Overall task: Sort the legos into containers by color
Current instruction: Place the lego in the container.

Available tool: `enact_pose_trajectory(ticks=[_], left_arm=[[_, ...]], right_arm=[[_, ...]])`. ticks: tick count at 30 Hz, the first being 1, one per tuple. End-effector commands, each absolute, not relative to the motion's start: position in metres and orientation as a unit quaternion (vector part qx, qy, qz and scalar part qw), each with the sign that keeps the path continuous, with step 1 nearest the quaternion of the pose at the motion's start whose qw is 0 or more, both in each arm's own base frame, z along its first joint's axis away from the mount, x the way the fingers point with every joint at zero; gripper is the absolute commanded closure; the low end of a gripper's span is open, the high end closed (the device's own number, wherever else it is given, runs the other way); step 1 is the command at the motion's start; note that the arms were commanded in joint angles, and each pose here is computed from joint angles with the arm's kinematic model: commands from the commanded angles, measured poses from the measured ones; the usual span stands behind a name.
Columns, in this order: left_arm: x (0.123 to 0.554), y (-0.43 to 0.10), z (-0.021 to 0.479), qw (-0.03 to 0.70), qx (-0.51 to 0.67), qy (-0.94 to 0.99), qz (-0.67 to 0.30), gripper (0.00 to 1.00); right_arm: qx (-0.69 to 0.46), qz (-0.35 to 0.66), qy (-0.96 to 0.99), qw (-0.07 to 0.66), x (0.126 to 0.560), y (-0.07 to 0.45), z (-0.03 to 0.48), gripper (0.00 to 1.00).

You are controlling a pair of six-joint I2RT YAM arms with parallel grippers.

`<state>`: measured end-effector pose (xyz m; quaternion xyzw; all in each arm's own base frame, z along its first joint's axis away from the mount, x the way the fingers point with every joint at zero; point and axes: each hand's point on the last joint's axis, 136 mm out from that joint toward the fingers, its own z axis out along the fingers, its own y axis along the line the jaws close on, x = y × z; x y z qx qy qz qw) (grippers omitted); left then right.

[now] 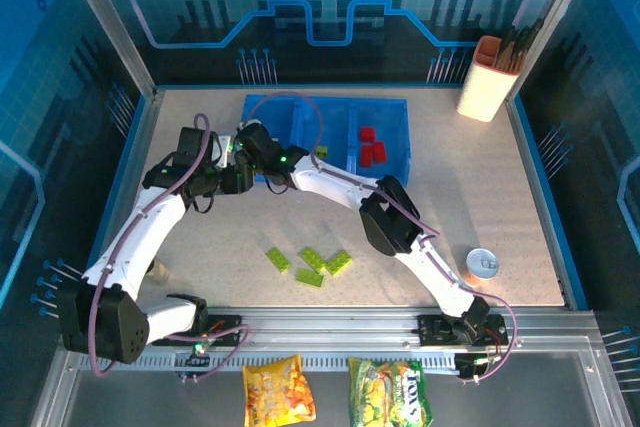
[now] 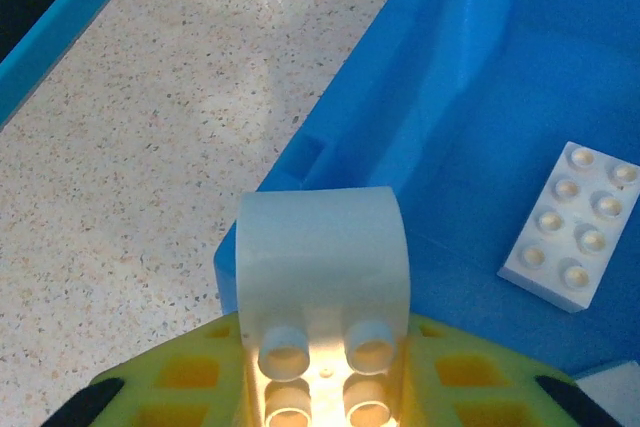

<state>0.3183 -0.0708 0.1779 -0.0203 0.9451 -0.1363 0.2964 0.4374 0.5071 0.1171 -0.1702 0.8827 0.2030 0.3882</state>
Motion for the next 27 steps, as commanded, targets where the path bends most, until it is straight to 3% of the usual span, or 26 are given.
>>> enact_pose_trajectory(ticks=[1,13,27], left_arm=[[0.315,-0.076,0.181,0.301,-0.014,0.941,-0.151,0.44],[0.315,-0.076,0.180,0.300,-0.014,0.942,-0.151,0.44],[0.316,-0.077,0.178,0.296,-0.013,0.943,-0.152,0.44]], right_arm=[[-0.145,0.186,0.889,0.391,0.450,0.497,0.105,0.73],[-0.131,0.173,0.897,0.384,0.448,0.481,0.094,0.69],[-0.133,0.185,0.895,0.383,0.444,0.475,0.113,0.56]])
